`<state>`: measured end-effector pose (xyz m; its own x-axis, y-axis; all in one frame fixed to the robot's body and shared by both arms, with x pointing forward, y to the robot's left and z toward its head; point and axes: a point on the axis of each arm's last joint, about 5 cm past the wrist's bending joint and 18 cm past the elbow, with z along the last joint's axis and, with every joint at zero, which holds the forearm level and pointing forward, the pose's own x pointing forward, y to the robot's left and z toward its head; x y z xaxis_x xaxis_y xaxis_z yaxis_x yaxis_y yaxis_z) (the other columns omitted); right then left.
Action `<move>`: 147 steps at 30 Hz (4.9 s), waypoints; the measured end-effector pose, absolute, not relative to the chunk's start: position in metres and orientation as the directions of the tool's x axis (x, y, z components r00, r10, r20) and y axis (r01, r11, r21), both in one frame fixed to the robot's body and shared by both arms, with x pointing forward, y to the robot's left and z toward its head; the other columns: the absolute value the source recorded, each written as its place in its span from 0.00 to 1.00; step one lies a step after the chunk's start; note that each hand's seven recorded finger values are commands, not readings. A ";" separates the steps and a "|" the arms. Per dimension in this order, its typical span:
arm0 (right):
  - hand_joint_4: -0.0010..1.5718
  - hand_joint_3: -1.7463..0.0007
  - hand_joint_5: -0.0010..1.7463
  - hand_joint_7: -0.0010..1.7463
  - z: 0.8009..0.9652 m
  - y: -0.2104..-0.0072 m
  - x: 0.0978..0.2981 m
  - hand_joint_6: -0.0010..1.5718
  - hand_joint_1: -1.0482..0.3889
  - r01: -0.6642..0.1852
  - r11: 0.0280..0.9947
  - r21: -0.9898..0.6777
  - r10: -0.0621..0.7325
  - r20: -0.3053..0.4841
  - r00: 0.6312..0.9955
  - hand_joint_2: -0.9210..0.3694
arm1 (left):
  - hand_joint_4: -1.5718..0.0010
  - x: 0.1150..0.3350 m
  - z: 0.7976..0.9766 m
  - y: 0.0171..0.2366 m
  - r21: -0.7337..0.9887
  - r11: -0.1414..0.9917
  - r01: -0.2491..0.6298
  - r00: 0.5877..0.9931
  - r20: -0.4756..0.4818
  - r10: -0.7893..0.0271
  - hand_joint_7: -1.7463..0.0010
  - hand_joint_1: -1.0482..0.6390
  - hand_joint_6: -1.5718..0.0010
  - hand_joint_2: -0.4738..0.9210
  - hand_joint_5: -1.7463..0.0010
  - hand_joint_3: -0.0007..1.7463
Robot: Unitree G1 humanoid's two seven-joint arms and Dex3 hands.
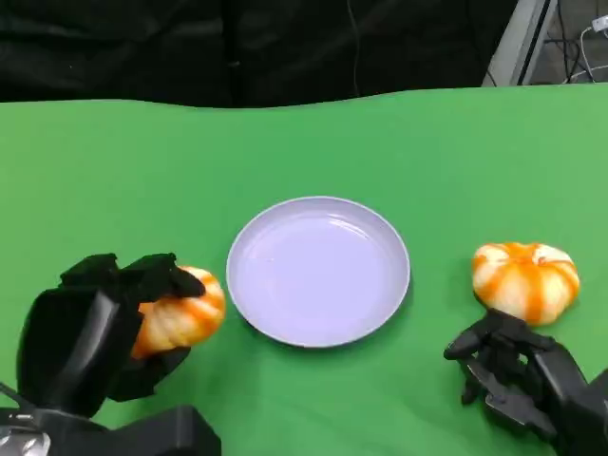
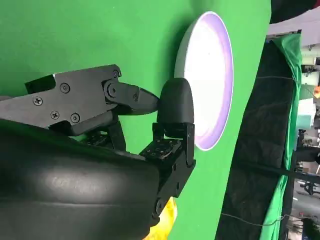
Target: Grasp the bread from the table and place it into the plate.
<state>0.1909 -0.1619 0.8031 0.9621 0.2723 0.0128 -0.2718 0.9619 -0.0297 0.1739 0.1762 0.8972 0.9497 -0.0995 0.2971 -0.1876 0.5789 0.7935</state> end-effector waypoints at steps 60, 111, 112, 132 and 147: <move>0.39 0.71 1.00 0.71 0.803 -0.146 0.191 0.42 0.55 -0.258 0.966 -0.014 0.258 0.032 0.966 0.00 | 0.56 0.282 0.880 0.072 0.758 0.608 0.235 0.867 0.120 -0.485 0.48 0.57 0.46 0.99 0.12 0.10; 0.39 0.71 1.00 0.72 0.803 -0.145 0.192 0.41 0.56 -0.261 0.965 -0.018 0.261 0.035 0.965 0.00 | 0.76 0.285 0.907 0.113 0.470 0.738 0.484 0.833 0.009 -0.553 0.98 0.11 0.77 1.00 0.98 0.44; 0.39 0.71 1.00 0.72 0.803 -0.145 0.192 0.41 0.56 -0.261 0.965 -0.018 0.262 0.036 0.964 0.00 | 0.74 0.282 0.905 0.117 0.395 0.786 0.475 0.841 0.058 -0.537 0.98 0.12 0.76 1.00 0.98 0.42; 0.39 0.72 1.00 0.71 0.803 -0.146 0.192 0.42 0.55 -0.261 0.965 -0.019 0.262 0.033 0.965 0.00 | 0.61 0.252 0.880 0.158 -0.137 0.895 0.424 0.883 0.284 -0.374 0.98 0.19 0.65 1.00 0.97 0.28; 0.37 0.72 1.00 0.71 0.802 -0.152 0.190 0.42 0.56 -0.264 0.964 -0.027 0.264 0.025 0.964 0.00 | 0.56 0.189 0.840 0.204 -0.369 0.877 0.308 0.940 0.261 -0.220 0.99 0.25 0.62 1.00 0.99 0.26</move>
<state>0.1895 -0.1519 0.8016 0.9641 0.2644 0.0247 -0.2637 0.9642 -0.0270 0.1893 0.2044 0.8401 0.9398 -0.2203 0.2614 0.3081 0.8770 -0.3688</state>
